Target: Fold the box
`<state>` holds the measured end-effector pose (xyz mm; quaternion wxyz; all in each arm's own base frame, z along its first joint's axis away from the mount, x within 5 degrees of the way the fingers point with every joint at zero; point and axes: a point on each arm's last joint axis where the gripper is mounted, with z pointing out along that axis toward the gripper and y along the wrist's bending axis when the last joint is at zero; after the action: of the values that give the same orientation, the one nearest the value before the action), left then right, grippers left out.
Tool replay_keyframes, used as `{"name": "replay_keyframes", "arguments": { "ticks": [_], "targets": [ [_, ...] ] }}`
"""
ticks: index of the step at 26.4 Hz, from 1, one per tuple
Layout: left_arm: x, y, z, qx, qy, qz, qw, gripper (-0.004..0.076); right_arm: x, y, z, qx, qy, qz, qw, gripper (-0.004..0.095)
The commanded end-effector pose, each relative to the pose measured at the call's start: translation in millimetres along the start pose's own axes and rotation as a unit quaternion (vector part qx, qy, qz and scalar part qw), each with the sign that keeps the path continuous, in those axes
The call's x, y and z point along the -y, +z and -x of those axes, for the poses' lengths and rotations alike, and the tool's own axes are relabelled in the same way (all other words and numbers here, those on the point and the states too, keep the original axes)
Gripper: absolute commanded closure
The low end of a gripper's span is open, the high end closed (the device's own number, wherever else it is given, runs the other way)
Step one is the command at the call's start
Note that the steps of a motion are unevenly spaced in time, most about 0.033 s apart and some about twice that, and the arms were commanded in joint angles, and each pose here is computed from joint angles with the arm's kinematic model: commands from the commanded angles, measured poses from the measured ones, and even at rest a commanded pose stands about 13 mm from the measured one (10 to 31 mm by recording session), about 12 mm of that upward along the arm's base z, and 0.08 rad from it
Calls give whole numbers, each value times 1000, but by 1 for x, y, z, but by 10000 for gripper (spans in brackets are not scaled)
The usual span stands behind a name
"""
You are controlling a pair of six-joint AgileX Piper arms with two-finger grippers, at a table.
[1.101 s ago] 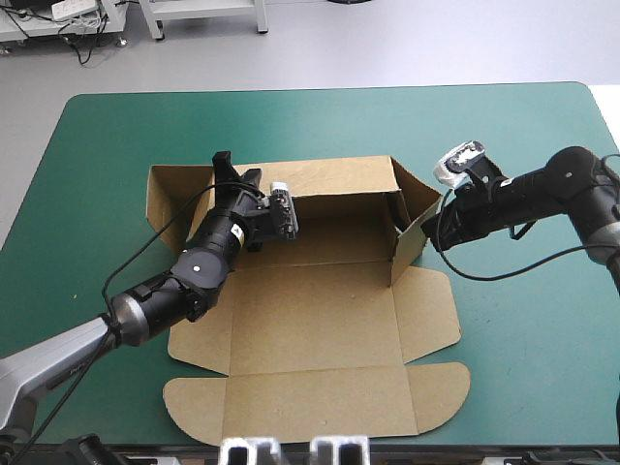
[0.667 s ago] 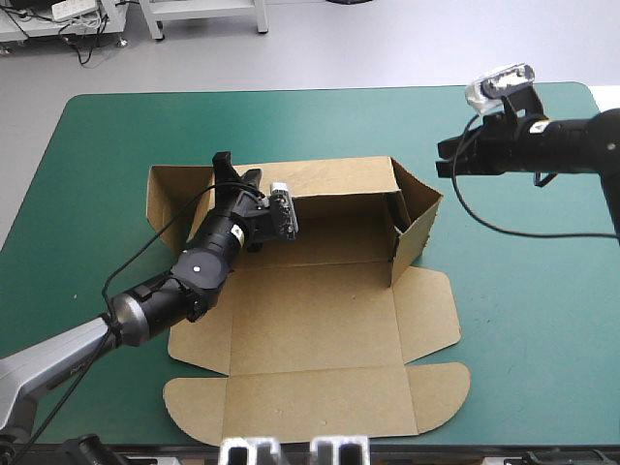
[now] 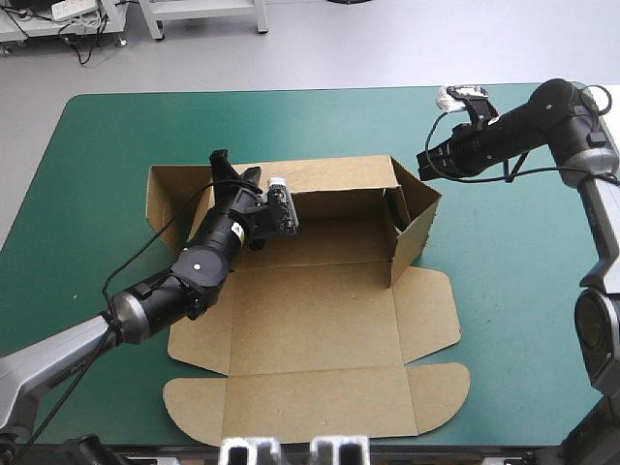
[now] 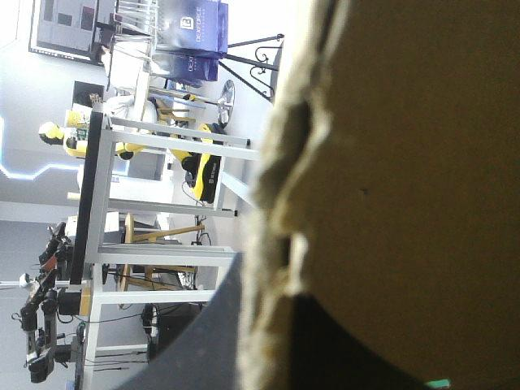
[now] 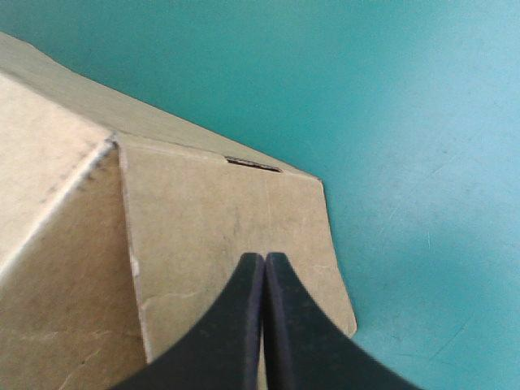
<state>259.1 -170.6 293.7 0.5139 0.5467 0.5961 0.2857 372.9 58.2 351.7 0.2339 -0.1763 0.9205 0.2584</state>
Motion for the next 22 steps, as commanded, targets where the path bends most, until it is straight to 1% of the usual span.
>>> {"name": "replay_keyframes", "arguments": {
  "ticks": [1, 5, 7, 8, 12, 15, 17, 19, 22],
  "targets": [
    [-21, -8, 7, 17, -19, 34, 999, 734, -24, -29, 5, 39, -23, 24, 999, 932],
    [-21, -8, 8, 18, -20, 34, 999, 733, -24, -26, 3, 38, -15, 36, 999, 933],
    [-21, -8, 8, 18, -15, 33, 999, 733, -22, -20, -5, 24, -2, 39, 999, 932],
    [-21, -8, 8, 18, -15, 33, 999, 733, -20, -14, -15, 7, 6, 45, 999, 932],
    [-21, -8, 8, 18, -15, 33, 999, 733, -30, -20, -33, 4, -26, 52, 998, 932],
    [-20, -8, 10, 28, -14, 25, 999, 733, -35, -27, -46, -1, -49, 42, 998, 932],
    [-19, -8, 11, 33, -14, 21, 999, 733, -39, -26, -56, 0, -68, 54, 996, 932],
    [-19, -8, 11, 34, -14, 20, 999, 733, -40, -21, -66, 13, -88, 64, 994, 932],
    [-20, -8, 10, 30, -14, 24, 999, 733, -38, -17, -75, 59, -126, 40, 989, 932]
  ]
}}
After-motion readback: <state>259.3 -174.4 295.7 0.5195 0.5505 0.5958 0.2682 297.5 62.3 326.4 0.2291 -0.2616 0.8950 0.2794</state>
